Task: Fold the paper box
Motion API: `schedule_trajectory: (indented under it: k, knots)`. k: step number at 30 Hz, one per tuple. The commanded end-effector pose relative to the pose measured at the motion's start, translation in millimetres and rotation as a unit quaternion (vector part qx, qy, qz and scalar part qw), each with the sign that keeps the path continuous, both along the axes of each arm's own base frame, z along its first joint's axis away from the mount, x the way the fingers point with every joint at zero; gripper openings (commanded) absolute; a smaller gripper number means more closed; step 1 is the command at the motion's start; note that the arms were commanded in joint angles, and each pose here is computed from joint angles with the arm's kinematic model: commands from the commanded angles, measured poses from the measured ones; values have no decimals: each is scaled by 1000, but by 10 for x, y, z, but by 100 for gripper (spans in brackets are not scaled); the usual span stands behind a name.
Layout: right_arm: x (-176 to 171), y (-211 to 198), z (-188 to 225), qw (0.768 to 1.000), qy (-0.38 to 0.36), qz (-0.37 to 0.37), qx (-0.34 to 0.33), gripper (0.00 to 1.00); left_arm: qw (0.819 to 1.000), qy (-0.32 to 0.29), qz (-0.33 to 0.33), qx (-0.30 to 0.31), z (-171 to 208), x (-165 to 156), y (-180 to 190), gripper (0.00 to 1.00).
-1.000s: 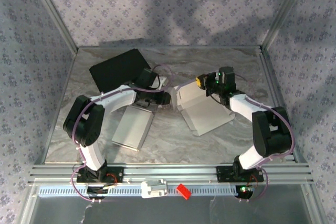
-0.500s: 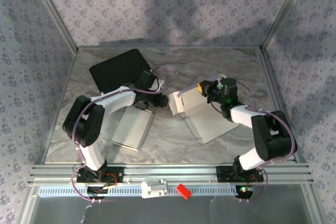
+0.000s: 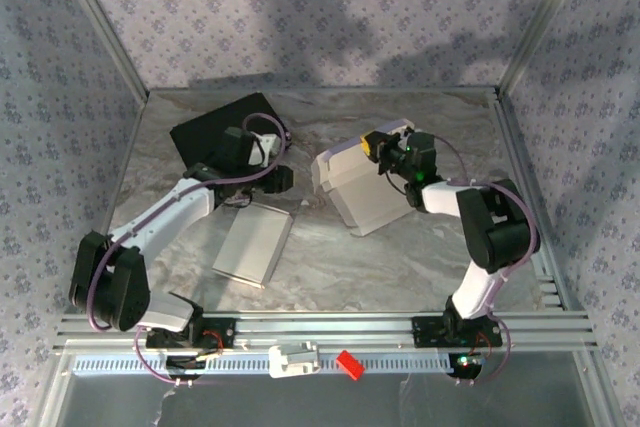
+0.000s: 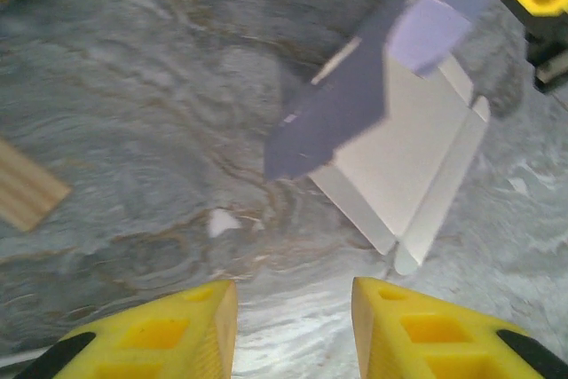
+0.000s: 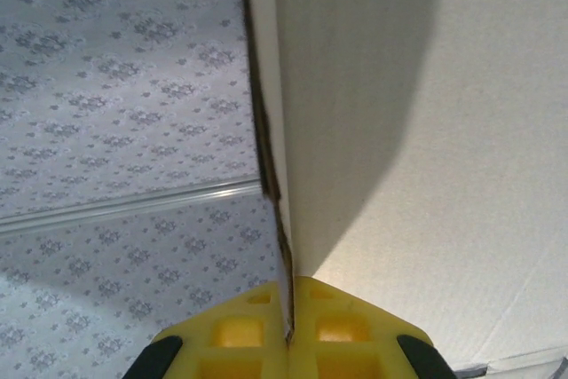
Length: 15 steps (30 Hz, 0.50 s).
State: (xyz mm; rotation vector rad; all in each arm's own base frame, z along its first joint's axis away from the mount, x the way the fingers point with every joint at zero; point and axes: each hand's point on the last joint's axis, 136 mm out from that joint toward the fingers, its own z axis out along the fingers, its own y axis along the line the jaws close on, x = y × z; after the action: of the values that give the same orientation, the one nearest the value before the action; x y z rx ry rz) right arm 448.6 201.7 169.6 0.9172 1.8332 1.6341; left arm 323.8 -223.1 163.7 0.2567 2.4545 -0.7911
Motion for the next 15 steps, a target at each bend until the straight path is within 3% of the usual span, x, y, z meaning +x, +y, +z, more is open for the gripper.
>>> schedule_trajectory:
  k: [1, 15]
  knots:
    - [-12, 86, 46, 999, -35, 14, 26, 0, 1000, 22, 7, 14, -142, 33, 57, 39]
    - [-234, -44, -447, 1000, 7, 23, 1, 0, 998, 51, -18, 37, -583, 247, -79, 38]
